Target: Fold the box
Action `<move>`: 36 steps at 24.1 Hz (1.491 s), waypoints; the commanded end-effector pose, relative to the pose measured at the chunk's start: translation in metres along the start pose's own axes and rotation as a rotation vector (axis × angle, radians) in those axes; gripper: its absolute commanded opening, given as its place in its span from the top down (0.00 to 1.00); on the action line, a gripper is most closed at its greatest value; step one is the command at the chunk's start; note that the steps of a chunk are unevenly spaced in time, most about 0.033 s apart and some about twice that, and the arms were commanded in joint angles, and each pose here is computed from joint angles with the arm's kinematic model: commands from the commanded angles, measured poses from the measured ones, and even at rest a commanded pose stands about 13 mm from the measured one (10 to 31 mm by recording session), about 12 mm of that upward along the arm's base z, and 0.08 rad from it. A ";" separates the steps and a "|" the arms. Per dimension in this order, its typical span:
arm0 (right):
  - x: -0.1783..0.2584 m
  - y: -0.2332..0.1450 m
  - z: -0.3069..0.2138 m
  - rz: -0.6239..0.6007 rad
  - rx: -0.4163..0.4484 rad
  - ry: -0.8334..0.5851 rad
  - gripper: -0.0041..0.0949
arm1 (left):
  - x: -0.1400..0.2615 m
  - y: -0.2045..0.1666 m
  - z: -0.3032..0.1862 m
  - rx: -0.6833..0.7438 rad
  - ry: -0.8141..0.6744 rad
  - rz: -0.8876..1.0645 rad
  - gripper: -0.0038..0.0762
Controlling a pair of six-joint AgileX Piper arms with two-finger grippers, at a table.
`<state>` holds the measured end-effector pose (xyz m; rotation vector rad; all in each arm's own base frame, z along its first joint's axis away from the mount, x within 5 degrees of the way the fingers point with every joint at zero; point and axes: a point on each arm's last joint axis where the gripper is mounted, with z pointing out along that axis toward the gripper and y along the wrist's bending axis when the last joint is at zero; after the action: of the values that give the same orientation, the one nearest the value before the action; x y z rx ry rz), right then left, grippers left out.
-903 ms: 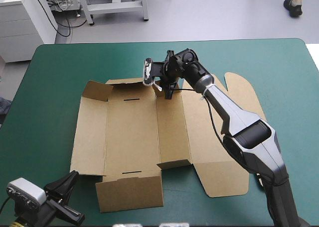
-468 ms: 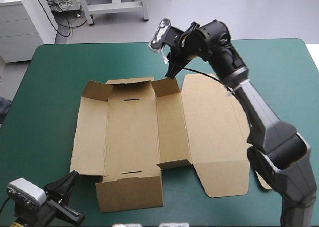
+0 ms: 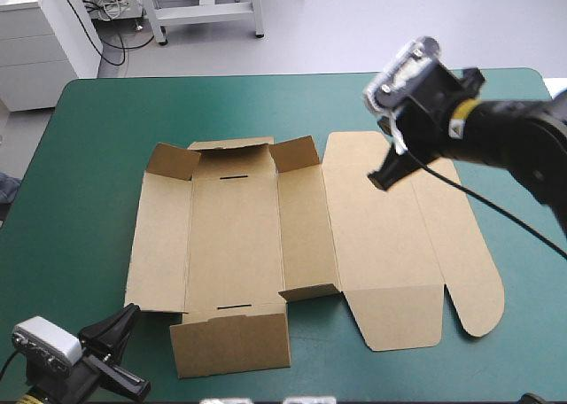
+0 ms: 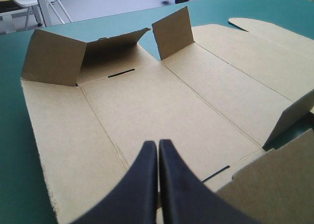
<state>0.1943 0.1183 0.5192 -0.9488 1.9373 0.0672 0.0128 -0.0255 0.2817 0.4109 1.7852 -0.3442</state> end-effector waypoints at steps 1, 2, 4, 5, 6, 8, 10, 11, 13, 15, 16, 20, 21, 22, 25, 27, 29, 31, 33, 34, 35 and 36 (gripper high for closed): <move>0.030 0.009 -0.049 0.054 0.045 -0.130 0.97 | -0.013 0.001 -0.002 -0.010 -0.084 -0.017 0.96; 0.040 0.013 -0.055 0.069 0.049 -0.145 0.97 | -0.013 0.001 -0.002 -0.010 -0.084 -0.017 0.96; 0.067 0.023 -0.070 0.115 0.062 -0.201 0.97 | -0.013 0.001 -0.002 -0.010 -0.084 -0.017 0.96; 0.082 0.028 -0.077 0.133 0.066 -0.221 0.97 | -0.013 0.001 -0.002 -0.010 -0.084 -0.012 0.96; 0.096 0.034 -0.078 0.144 0.066 -0.233 0.97 | -0.013 0.001 -0.002 -0.010 -0.084 -0.012 0.96; 0.127 0.046 -0.086 0.187 0.073 -0.286 0.97 | -0.013 0.001 -0.002 -0.010 -0.084 -0.014 0.96; 0.156 0.057 -0.095 0.232 0.081 -0.342 0.97 | -0.013 0.001 -0.002 -0.010 -0.084 -0.014 0.96; 0.171 0.063 -0.096 0.252 0.079 -0.356 0.97 | -0.013 0.001 -0.002 -0.010 -0.084 -0.014 0.96; 0.204 0.077 -0.094 0.307 0.072 -0.371 0.97 | -0.013 0.001 -0.002 -0.010 -0.084 -0.014 0.96; 0.239 0.091 -0.088 0.326 0.067 -0.396 0.97 | -0.013 0.001 -0.002 -0.010 -0.084 -0.014 0.96; 0.247 0.094 -0.086 0.329 0.065 -0.403 0.97 | -0.013 0.001 -0.002 -0.010 -0.084 -0.014 0.96; 0.279 0.115 -0.069 0.389 -0.020 -0.433 0.97 | -0.013 -0.002 -0.002 0.022 -0.089 0.030 0.76; 0.282 0.117 -0.067 0.401 -0.035 -0.442 0.97 | -0.013 -0.002 -0.002 0.022 -0.089 0.030 0.67; 0.281 0.118 -0.067 0.390 -0.043 -0.462 0.97 | -0.013 -0.002 -0.002 0.022 -0.089 0.030 0.51; 0.281 0.120 -0.066 0.377 -0.053 -0.466 0.97 | -0.014 -0.003 -0.002 0.028 -0.095 0.010 0.28; 0.281 0.120 -0.066 0.377 -0.053 -0.466 0.97 | -0.015 -0.005 -0.002 0.061 -0.106 -0.041 0.29; 0.281 0.120 -0.066 0.377 -0.053 -0.466 0.97 | -0.016 -0.006 -0.002 0.070 -0.111 -0.052 0.31; 0.281 0.120 -0.066 0.377 -0.053 -0.466 0.97 | -0.019 -0.005 -0.003 0.059 -0.136 -0.050 0.32; 0.281 0.120 -0.066 0.377 -0.053 -0.466 0.97 | -0.026 -0.005 -0.005 0.052 -0.157 -0.063 0.33; 0.281 0.120 -0.066 0.377 -0.053 -0.466 0.97 | -0.032 -0.004 -0.006 0.046 -0.160 -0.084 0.33; 0.281 0.120 -0.066 0.377 -0.053 -0.466 0.97 | -0.037 -0.003 -0.006 0.037 -0.156 -0.096 0.33; 0.281 0.120 -0.066 0.377 -0.053 -0.466 0.97 | -0.043 -0.001 -0.004 0.026 -0.146 -0.107 0.33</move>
<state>0.0000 0.0107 0.2877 -0.5649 1.7530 0.5005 0.0112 -0.0304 0.2969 0.3956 1.7301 -0.4359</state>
